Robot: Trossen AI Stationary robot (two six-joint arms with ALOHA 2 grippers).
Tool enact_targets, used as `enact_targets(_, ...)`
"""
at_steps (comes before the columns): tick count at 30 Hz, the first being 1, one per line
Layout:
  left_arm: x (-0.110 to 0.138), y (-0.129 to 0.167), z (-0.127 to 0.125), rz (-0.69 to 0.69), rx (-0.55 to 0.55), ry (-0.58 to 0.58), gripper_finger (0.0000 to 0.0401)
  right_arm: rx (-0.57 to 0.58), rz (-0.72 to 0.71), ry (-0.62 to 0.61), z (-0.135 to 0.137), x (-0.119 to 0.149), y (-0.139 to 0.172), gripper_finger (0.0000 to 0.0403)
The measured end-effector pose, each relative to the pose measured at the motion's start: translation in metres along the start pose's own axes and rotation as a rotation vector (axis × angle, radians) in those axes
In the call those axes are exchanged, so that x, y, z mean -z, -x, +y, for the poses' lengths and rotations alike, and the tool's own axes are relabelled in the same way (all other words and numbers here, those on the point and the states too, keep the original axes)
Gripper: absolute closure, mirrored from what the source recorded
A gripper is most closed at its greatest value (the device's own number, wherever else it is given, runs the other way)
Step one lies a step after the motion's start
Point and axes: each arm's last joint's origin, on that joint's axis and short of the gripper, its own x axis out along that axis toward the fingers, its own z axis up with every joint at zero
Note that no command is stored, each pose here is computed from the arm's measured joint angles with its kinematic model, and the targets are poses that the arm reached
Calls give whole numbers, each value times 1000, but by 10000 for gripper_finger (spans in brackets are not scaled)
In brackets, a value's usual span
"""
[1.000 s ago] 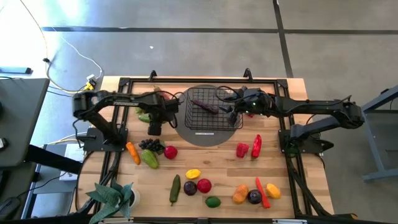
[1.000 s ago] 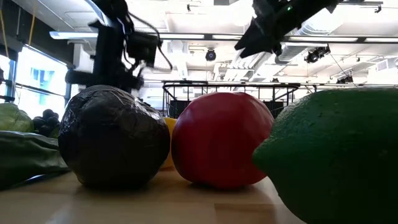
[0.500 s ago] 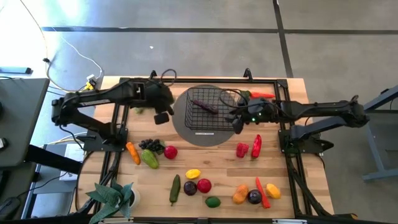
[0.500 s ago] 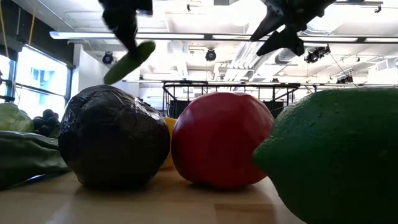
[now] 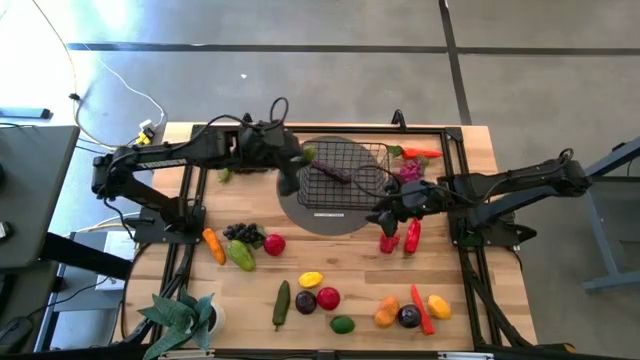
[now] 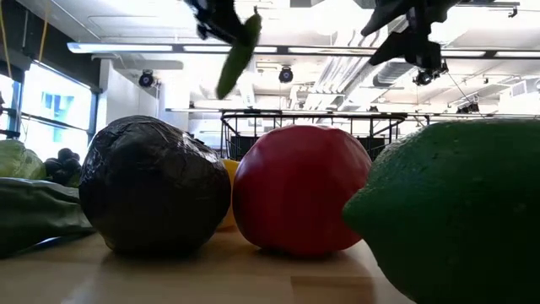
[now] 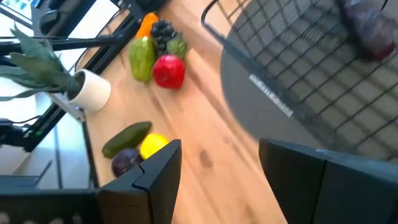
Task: Build produce basket
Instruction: Put the bottom green cucumber into the black mesh basket, then put the right yellow lemon into the black mesh basket
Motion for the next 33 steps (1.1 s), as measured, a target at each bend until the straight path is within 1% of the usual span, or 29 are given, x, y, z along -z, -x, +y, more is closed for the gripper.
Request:
enact_targets(4,-4,-20,-4,-28,4,19,273,-12,45,-40,6,11,2,203)
enact_targets(11,-2,-50,-9,-19,131,52,265,-22,141,-152,18,34,7,203)
enact_targets(15,2,-64,-12,6,140,58,252,-21,200,-198,24,48,12,203)
enact_targets(18,2,-70,-13,4,144,59,235,-27,237,-220,28,58,16,203)
enact_targets(22,1,-73,-14,-10,143,82,204,-34,282,-236,33,70,21,203)
enact_targets(28,0,-71,-13,-23,138,88,156,-38,347,-246,39,87,30,203)
enact_targets(33,-14,-60,-10,-7,134,97,138,-21,422,-276,41,100,37,203)
